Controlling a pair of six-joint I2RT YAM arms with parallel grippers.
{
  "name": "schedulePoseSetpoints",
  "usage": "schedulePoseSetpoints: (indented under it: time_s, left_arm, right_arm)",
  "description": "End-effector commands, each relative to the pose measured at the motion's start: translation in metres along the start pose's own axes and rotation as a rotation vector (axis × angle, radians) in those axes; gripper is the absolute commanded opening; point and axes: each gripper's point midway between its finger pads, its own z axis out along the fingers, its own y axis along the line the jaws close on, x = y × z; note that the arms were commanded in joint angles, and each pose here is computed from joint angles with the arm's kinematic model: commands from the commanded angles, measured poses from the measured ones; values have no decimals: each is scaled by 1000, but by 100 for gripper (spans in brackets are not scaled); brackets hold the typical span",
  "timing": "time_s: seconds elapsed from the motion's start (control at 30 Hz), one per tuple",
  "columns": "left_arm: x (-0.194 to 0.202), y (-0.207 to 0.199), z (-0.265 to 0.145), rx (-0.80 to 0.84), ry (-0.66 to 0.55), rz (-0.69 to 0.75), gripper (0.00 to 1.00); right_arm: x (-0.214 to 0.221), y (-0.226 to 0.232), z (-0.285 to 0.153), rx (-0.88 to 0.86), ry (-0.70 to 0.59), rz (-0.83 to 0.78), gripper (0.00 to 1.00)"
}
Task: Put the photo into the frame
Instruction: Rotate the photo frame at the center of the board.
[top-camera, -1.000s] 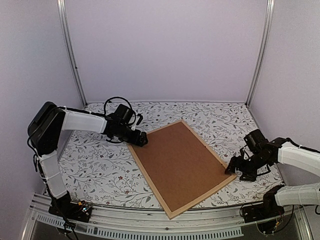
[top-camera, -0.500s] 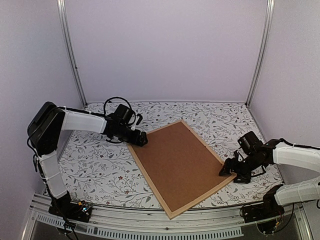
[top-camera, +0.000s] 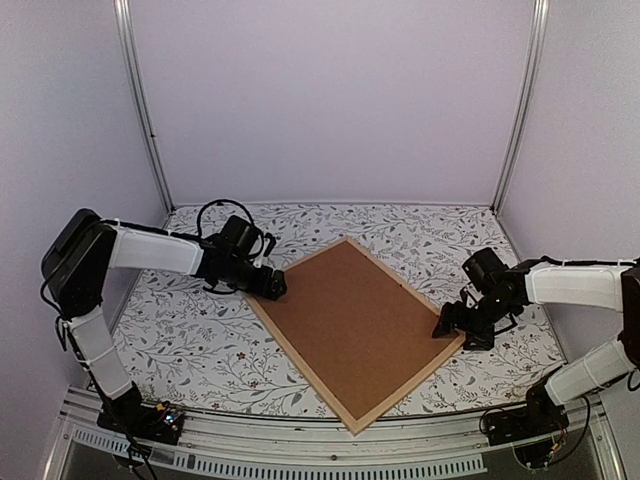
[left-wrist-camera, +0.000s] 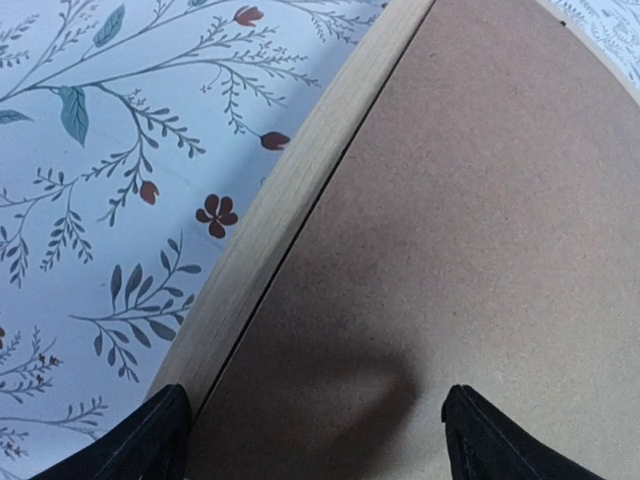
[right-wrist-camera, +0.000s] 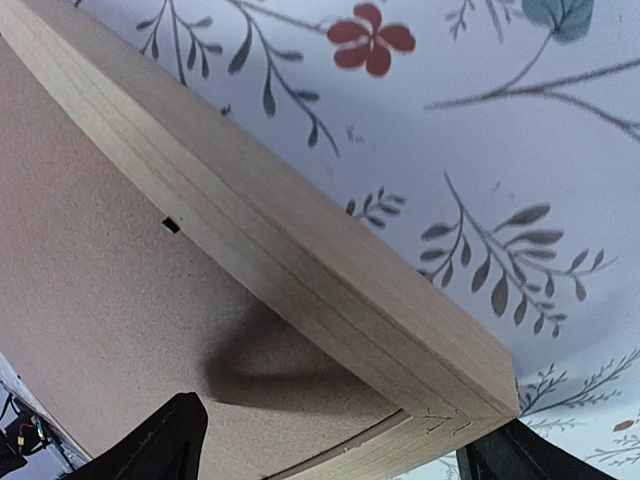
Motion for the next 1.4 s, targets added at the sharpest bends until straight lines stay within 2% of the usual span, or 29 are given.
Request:
schedulePoseSetpoints:
  time_s: [0.0, 0.27, 0.37, 0.77, 1.0, 1.37]
  left_arm:
    - [73, -26, -4, 59, 199, -14, 89]
    - [118, -59, -23, 94, 256, 9, 89]
    - [123, -67, -29, 88, 254, 14, 89]
    - [62, -86, -37, 80, 95, 62, 90]
    - [44, -90, -33, 66, 52, 91, 90]
    - [16, -103, -48, 86, -49, 119, 91]
  right_arm:
    - [-54, 35, -11, -104, -140, -97, 89]
    - [-101, 44, -2, -78, -135, -189, 89]
    - [-111, 47, 2, -66, -131, -224, 89]
    - [-111, 43, 16, -47, -98, -255, 89]
    - [-110, 41, 18, -42, -94, -260, 89]
    - [-107, 40, 22, -51, -82, -261, 89]
